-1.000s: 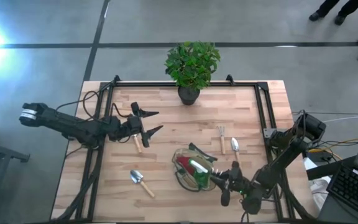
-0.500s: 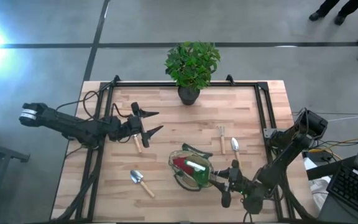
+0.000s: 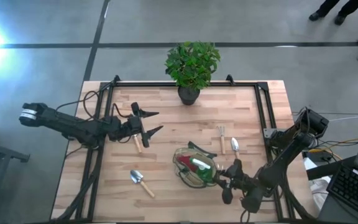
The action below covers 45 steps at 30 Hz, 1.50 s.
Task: Pick & Place Garden tools in Gardening bag
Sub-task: Put the left brown hand rake into the green gardening bag
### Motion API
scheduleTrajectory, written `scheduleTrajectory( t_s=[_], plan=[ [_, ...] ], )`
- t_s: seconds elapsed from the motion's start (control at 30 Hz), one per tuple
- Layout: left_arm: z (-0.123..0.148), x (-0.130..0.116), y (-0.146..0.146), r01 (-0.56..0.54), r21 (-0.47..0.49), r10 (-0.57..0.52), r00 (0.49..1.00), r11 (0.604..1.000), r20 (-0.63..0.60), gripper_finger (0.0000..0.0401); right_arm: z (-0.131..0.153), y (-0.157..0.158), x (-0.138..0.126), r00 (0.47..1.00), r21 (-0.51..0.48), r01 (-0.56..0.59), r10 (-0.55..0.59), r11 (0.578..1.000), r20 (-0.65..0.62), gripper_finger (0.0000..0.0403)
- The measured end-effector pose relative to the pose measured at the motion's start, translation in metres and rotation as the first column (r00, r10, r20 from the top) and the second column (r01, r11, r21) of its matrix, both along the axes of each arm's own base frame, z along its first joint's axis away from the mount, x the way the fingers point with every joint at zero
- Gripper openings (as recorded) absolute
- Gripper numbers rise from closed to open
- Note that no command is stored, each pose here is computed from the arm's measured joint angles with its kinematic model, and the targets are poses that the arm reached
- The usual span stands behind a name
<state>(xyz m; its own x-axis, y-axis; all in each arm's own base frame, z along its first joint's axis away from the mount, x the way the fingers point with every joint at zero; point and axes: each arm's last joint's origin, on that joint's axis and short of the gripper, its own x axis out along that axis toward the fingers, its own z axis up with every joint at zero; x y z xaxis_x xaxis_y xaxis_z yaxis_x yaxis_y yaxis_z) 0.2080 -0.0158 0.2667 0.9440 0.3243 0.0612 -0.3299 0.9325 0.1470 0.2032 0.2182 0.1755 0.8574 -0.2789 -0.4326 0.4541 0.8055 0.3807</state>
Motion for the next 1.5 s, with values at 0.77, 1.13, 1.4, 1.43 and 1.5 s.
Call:
scheduleTrajectory(
  t_s=[0.77, 1.13, 1.4, 1.43, 1.5],
  plan=[
    [0.0, 0.0, 0.0, 0.0, 0.001, 0.0, 1.0, 1.0, -0.002, 0.028, 0.009, -0.004, -0.011, 0.998, 0.016, -0.017, 0.018, 1.0, -0.054, 0.0144],
    [0.0, 0.0, 0.0, 0.0, 0.001, 0.0, 1.0, 1.0, -0.003, 0.028, 0.008, -0.005, -0.012, 0.998, -0.004, -0.017, 0.017, 1.0, -0.067, 0.0093],
    [0.0, 0.0, 0.0, 0.0, 0.002, 0.0, 1.0, 1.0, -0.005, 0.028, 0.007, -0.004, -0.014, 0.998, 0.022, -0.01, 0.011, 1.0, -0.064, 0.0113],
    [0.0, 0.0, 0.0, 0.0, 0.002, 0.0, 1.0, 1.0, -0.006, 0.028, 0.007, -0.004, -0.014, 0.998, 0.024, -0.01, 0.011, 1.0, -0.064, 0.012],
    [-0.001, 0.0, 0.0, 0.0, 0.002, 0.0, 1.0, 1.0, -0.007, 0.028, 0.007, -0.004, -0.014, 0.998, 0.022, -0.01, 0.011, 1.0, -0.065, 0.0135]
  ],
)
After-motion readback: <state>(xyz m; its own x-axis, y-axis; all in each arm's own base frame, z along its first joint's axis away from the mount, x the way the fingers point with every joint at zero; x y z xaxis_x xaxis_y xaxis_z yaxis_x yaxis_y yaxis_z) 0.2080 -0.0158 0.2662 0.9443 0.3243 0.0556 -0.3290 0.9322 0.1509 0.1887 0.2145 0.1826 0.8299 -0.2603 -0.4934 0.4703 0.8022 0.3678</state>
